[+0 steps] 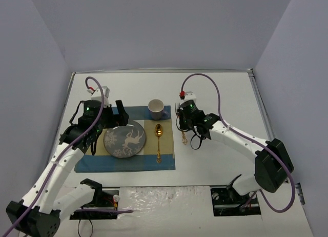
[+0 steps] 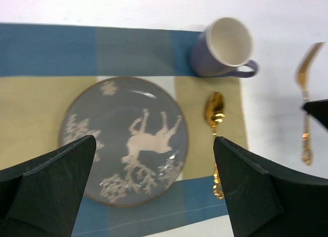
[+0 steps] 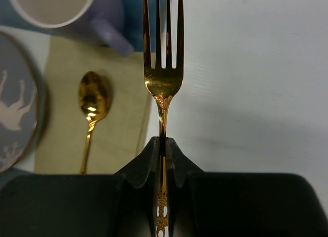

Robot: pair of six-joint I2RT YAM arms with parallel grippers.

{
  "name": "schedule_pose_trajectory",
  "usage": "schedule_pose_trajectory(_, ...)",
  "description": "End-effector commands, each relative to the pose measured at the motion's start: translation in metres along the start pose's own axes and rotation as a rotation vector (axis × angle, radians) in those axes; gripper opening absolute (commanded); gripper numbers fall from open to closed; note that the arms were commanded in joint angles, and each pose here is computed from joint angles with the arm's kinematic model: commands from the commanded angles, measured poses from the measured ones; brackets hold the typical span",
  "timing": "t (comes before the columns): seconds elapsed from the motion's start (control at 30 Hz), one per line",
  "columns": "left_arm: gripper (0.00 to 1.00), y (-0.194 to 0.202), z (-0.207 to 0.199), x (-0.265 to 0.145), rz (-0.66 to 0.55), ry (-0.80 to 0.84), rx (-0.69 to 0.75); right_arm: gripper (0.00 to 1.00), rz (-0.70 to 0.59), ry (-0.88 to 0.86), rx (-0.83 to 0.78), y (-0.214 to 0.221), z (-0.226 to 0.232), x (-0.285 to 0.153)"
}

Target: Set the dinner table for one person

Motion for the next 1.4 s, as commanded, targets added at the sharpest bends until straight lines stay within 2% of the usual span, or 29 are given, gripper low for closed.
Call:
schedule_pose_trajectory(0.0, 0.97, -0.059, -0.057, 0.006, -0.167, 0.191, -0.039, 0.0, -0.077, -0.127, 0.01, -0.02, 0.05, -0.026)
schedule_pose_trajectory(0.2, 0.95, -0.066, -0.1, 0.033, -0.168, 0.269, -0.034, 0.0, -0.086, -0.217, 0.016, -0.013, 0.084, -0.035)
schedule_pose_trajectory(0.53, 0.67, -0.055, -0.145, 0.062, -0.155, 0.342, -0.021, 0.0, -0.122, -0.304, 0.096, -0.014, 0.105, -0.046)
schedule_pose_trajectory(1.03, 0.46, -0.05, -0.163, 0.078, -0.148, 0.379, 0.005, 0.0, -0.112, -0.352, 0.126, -0.011, 0.112, -0.049)
schedule_pose_trajectory(1.37, 0.28, -0.05, -0.165, 0.084, -0.155, 0.384, 0.018, 0.0, -0.101, -0.373, 0.141, -0.009, 0.115, -0.047)
Point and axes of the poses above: each gripper's point midway between its finger pads, its own x axis out along the fingers, its own z axis along the line the jaws close on, y = z × x, the point moved 3 cm from there along -x, back along the fingers, and after that the axes turned 8 degrees about x, right-handed, at the moved point
